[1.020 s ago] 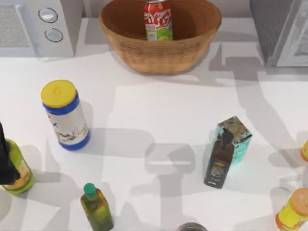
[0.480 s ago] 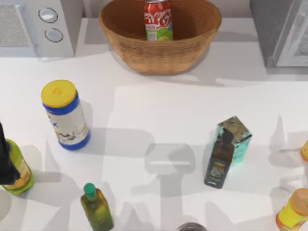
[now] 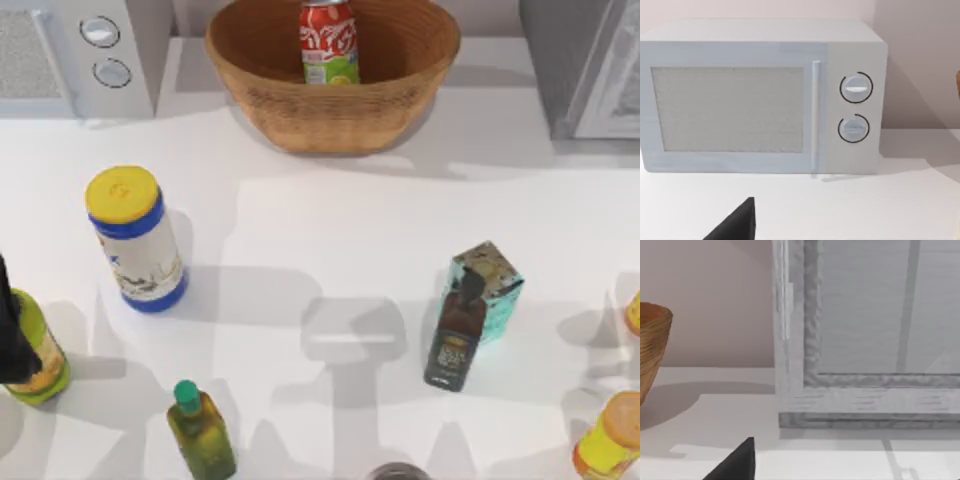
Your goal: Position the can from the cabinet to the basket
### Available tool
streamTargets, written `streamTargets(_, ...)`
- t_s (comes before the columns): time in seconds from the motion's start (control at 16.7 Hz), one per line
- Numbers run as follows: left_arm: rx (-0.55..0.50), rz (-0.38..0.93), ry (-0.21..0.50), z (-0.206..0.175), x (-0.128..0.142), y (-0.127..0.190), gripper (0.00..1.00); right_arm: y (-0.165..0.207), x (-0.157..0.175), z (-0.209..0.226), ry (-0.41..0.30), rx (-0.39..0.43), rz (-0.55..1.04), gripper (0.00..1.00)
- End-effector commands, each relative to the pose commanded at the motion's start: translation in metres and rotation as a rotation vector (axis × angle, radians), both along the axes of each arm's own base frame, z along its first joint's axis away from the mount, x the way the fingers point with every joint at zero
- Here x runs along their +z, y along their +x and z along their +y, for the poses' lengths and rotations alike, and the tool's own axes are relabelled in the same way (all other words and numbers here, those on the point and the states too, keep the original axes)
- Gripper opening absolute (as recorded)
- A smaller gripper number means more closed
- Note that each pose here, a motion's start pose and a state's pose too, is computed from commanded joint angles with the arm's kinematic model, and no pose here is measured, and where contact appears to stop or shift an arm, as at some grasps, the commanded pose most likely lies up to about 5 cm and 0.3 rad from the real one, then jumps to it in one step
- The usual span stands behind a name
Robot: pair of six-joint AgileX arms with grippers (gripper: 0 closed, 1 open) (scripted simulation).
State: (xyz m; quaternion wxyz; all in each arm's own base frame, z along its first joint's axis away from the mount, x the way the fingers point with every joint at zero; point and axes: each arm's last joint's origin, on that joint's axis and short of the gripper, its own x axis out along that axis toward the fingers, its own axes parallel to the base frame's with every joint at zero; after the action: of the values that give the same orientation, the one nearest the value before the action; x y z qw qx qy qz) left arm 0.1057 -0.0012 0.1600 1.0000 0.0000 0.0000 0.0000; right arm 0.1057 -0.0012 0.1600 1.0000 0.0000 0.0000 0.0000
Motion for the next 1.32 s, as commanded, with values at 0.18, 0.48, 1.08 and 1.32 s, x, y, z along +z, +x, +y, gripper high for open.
streamTargets(0.18, 0.0, 0.0, 0.0, 0.0, 0.0, 0.0, 1.0, 0.0, 0.0, 0.0, 0.0, 0.0, 0.0, 1.0)
streamTargets(0.48, 0.0, 0.0, 0.0, 0.0, 0.0, 0.0, 1.0, 0.0, 0.008, -0.002, -0.004, 0.0, -0.027, 1.0)
streamTargets(1.08, 0.0, 0.0, 0.0, 0.0, 0.0, 0.0, 1.0, 0.016, 0.079, -0.06, -0.17, -0.102, -0.239, 1.0)
streamTargets(1.32, 0.0, 0.0, 0.0, 0.0, 0.0, 0.0, 1.0, 0.03, 0.083, -0.107, -0.211, -0.108, -0.197, 1.0)
